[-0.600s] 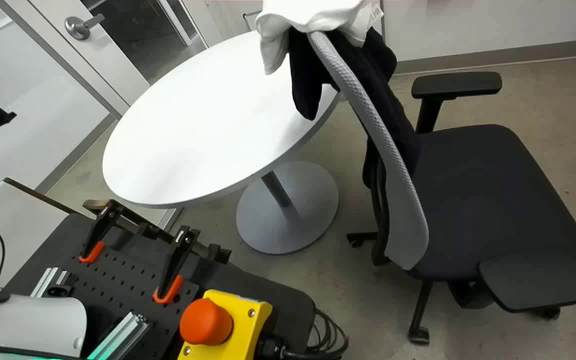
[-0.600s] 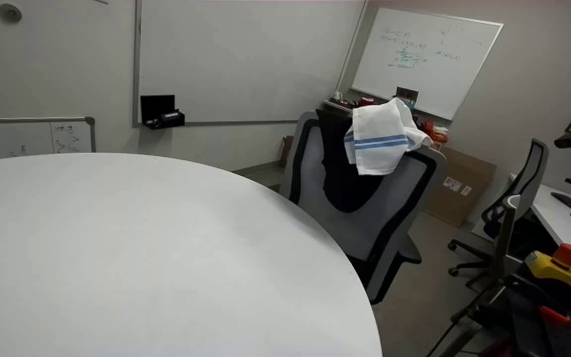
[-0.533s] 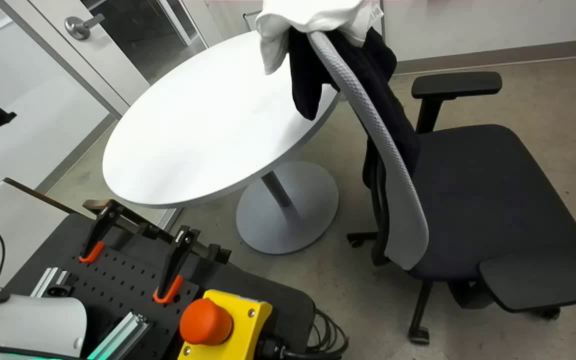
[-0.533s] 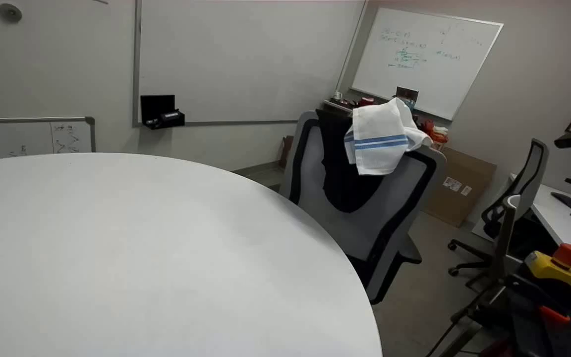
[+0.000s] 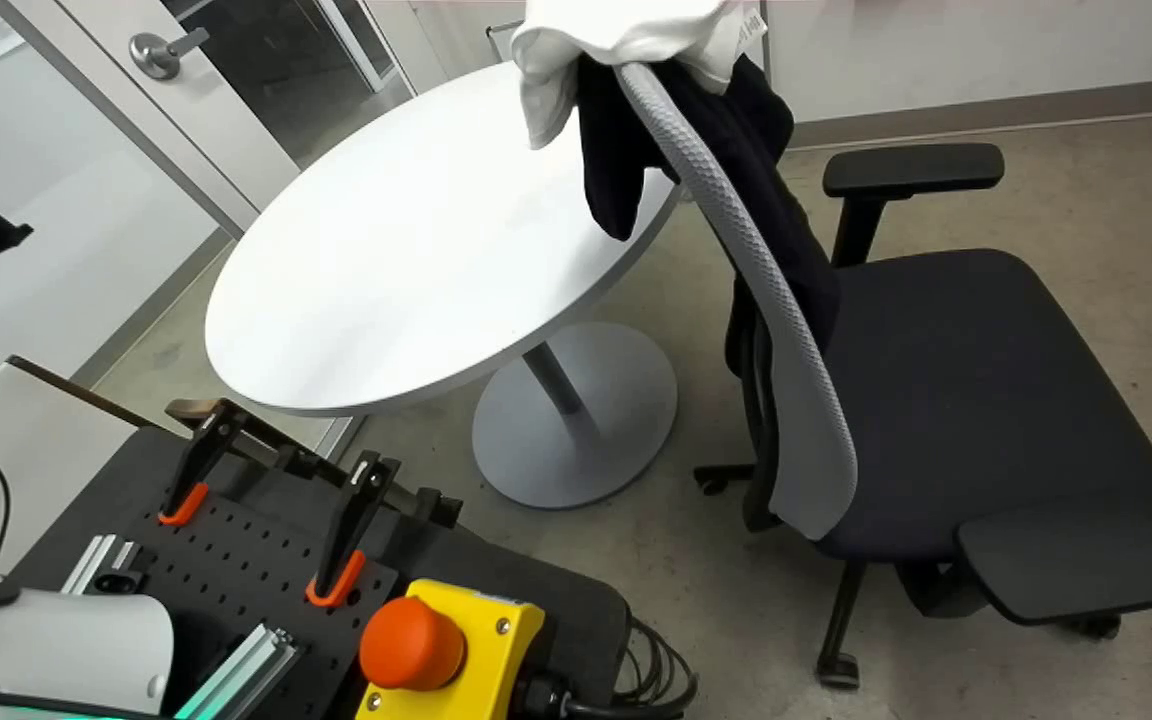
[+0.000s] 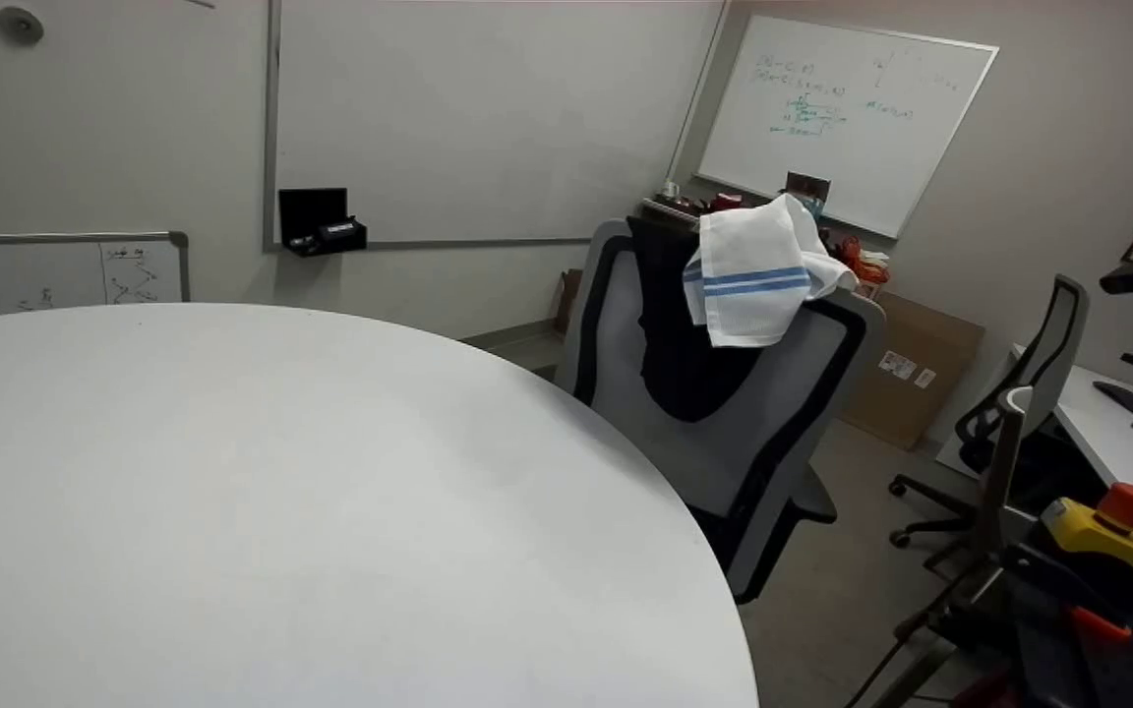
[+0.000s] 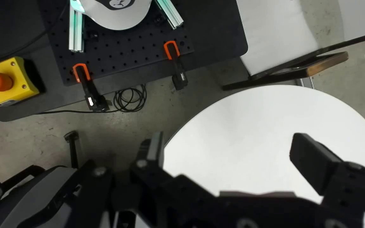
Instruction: Put the blue and white towel on the table
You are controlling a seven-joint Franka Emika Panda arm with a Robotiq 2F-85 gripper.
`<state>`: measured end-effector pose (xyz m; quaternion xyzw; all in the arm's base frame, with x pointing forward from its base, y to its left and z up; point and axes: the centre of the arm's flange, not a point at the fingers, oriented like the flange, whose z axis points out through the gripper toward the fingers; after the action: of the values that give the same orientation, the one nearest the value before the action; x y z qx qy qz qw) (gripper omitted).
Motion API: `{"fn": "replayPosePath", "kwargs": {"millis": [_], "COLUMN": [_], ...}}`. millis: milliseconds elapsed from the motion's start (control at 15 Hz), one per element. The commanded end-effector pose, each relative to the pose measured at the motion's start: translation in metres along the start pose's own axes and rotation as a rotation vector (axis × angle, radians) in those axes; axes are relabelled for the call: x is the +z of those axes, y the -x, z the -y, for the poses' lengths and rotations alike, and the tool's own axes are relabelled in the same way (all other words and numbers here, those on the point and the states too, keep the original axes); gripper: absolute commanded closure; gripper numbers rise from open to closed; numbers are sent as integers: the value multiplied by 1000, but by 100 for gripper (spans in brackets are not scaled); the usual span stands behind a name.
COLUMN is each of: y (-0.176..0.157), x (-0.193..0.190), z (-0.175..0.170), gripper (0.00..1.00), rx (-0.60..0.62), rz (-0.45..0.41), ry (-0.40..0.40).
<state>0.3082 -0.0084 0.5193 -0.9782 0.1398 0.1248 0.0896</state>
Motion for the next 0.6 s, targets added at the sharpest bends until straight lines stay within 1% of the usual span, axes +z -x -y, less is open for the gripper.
{"fn": "replayPosePath", "kwargs": {"millis": [0, 67, 267, 533], "y": [0, -1, -17, -63], "x": [0, -1, -11, -39], "z": [0, -1, -7, -32], "gripper": [0, 0, 0, 0], "rx": [5, 9, 52, 160], "rz": [0, -4, -69, -266], "ry": [-3, -4, -48, -137]}}
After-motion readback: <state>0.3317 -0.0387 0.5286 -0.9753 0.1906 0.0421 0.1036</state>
